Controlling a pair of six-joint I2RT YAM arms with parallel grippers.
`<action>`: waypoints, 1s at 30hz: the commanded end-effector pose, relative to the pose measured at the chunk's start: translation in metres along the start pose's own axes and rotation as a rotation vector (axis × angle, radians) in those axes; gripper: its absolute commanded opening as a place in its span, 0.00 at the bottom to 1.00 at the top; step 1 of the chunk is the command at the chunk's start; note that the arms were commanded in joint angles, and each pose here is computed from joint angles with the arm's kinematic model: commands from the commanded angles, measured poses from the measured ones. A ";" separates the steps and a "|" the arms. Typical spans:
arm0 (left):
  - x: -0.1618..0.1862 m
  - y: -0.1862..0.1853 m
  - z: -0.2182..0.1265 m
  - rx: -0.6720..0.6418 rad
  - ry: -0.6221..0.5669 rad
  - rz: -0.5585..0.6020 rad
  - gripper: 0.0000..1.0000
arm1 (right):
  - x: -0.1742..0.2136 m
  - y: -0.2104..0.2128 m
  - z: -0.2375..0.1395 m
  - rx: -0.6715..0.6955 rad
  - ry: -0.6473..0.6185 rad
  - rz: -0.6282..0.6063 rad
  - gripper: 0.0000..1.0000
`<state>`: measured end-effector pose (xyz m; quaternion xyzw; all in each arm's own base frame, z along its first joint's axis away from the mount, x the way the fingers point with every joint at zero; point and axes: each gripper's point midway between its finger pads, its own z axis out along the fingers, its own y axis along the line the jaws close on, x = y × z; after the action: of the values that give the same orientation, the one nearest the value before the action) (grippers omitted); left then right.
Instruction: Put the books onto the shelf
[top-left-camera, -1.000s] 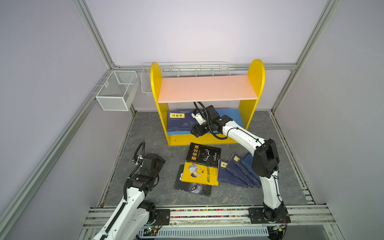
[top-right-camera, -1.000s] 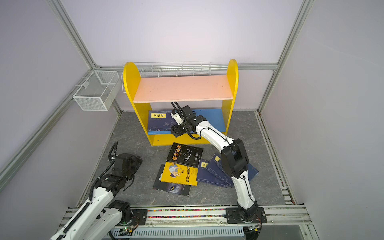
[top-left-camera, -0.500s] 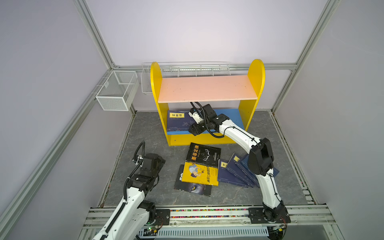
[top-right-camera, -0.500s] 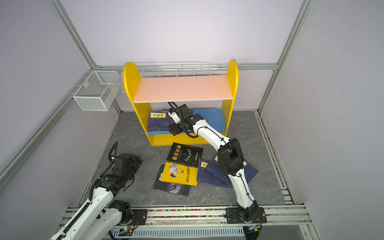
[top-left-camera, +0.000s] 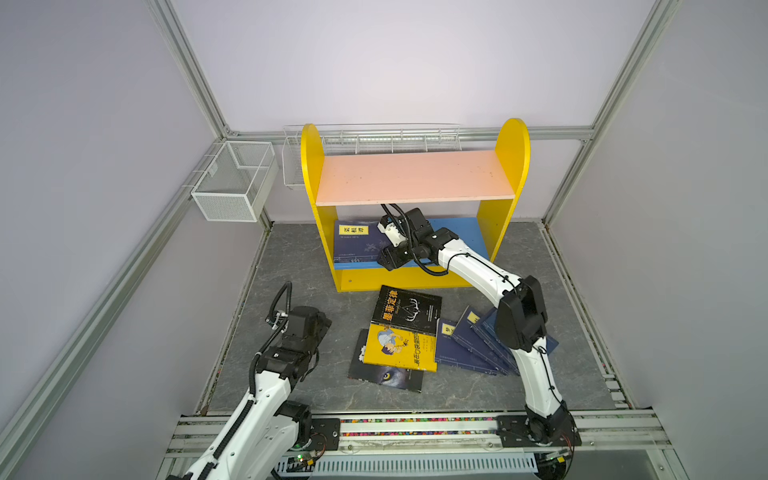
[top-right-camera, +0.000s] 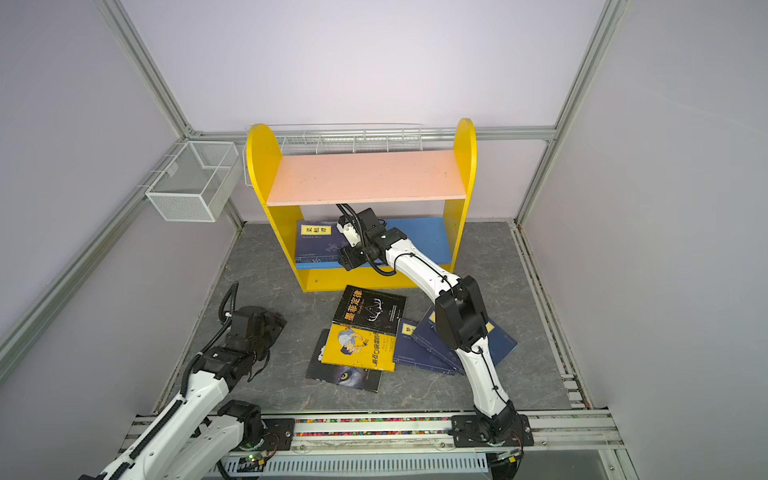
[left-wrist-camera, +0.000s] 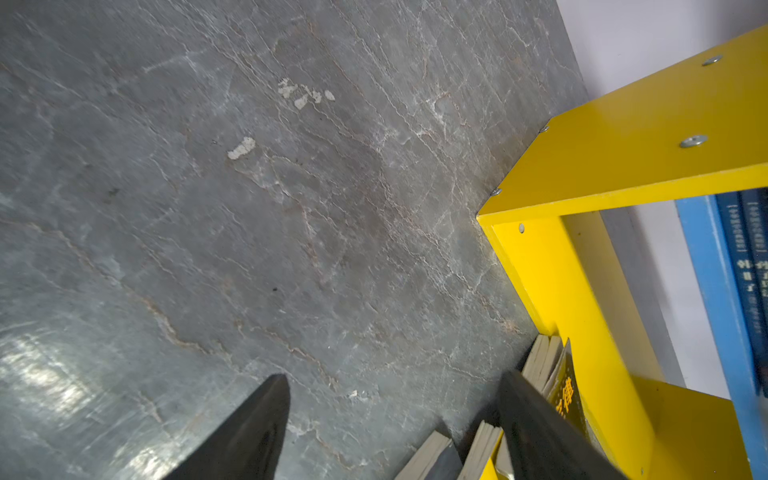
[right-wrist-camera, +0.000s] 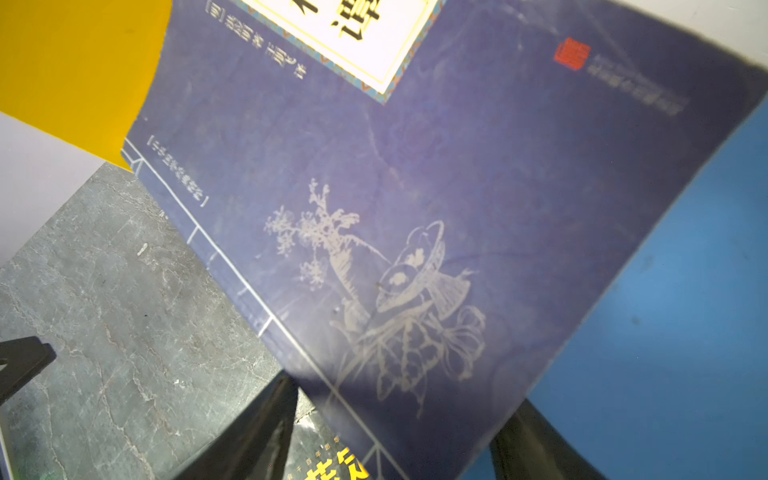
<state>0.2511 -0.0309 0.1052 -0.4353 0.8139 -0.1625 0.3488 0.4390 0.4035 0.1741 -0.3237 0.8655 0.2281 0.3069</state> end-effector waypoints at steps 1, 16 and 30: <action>-0.009 -0.011 -0.005 0.019 -0.021 -0.015 0.80 | 0.010 0.018 0.020 -0.066 0.021 -0.004 0.73; -0.012 -0.020 -0.004 0.030 -0.026 0.032 0.81 | -0.007 -0.001 -0.034 0.108 -0.114 0.002 0.88; 0.013 -0.097 0.001 0.171 -0.012 0.456 0.82 | 0.075 -0.041 -0.149 0.350 -0.219 0.351 0.90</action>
<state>0.2869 -0.0762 0.1299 -0.2818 0.8703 -0.1485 0.3756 0.3764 0.2758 0.2383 -0.1433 0.8772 0.1688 0.4261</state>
